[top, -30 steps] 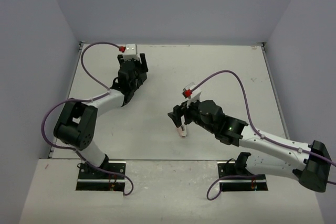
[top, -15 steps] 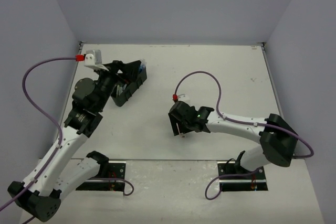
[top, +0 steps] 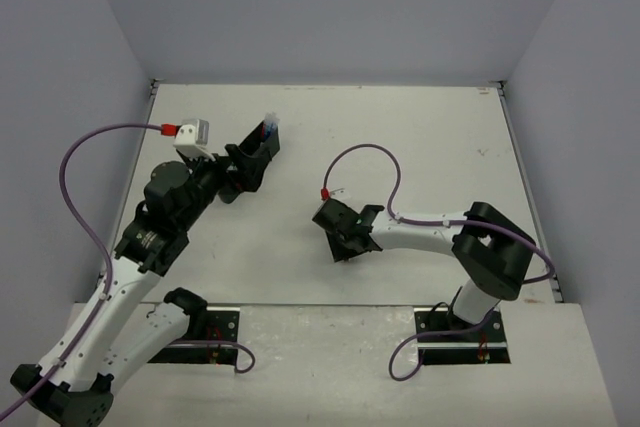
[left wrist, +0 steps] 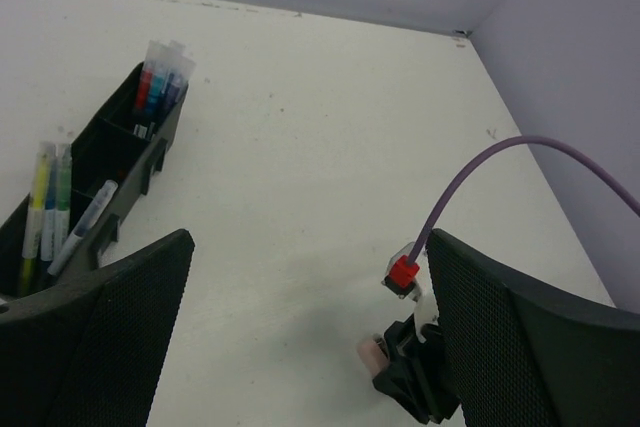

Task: Sort the stationery into containers
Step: Pick up the stapler from the center of the board, then place the stapler in the storage box.

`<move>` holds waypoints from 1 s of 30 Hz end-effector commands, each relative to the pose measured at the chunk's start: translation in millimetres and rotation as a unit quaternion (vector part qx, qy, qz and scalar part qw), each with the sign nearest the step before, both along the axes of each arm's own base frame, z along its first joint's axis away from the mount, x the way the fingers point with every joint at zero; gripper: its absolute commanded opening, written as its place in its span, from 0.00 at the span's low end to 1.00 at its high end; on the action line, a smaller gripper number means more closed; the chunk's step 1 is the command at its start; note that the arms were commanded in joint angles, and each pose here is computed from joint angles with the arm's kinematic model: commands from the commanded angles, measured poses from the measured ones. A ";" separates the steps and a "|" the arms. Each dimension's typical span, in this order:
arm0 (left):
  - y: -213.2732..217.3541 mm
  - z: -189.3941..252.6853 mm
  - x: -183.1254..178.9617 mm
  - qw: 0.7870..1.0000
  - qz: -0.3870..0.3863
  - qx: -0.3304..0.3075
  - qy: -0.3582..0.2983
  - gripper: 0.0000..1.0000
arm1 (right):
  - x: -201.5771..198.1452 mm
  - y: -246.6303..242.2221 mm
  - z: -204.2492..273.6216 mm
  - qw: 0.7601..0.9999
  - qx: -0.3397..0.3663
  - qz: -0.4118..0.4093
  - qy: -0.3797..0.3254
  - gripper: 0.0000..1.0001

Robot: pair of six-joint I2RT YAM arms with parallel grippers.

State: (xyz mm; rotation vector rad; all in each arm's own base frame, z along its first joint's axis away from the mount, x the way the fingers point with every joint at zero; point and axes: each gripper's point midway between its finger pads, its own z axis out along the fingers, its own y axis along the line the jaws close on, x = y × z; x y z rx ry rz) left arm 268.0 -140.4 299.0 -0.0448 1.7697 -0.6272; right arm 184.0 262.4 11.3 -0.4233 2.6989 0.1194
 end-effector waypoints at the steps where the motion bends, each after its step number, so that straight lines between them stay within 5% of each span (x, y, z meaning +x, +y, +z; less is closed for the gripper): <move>1: -18.8 -19.8 -6.3 0.998 -0.044 -0.023 0.039 1.00 | 11.1 15.5 10.2 0.999 0.023 0.036 -0.034 0.08; 4: -48.7 -31.5 -14.1 0.989 -0.118 -0.069 0.056 1.00 | 4.8 28.9 36.4 0.990 0.044 0.091 -0.099 0.00; 8: -102.3 -37.9 -48.9 0.940 -0.295 -0.158 0.066 1.00 | -13.4 59.9 98.9 0.949 0.141 0.176 -0.222 0.00; 11: -124.7 -34.0 -77.5 0.908 -0.373 -0.185 0.047 1.00 | -12.0 60.3 135.4 0.924 0.210 0.164 -0.274 0.00; 16: -146.4 -44.1 -91.3 0.900 -0.398 -0.166 0.058 0.92 | -11.2 54.5 176.0 0.895 0.271 0.147 -0.322 0.00; 27: -163.9 -68.5 -87.7 0.899 -0.393 -0.167 0.094 0.77 | -11.9 46.1 208.5 0.875 0.306 0.137 -0.350 0.00; 30: -167.7 -71.3 -85.6 0.899 -0.395 -0.164 0.097 0.66 | -13.9 46.7 211.0 0.871 0.314 0.141 -0.351 0.00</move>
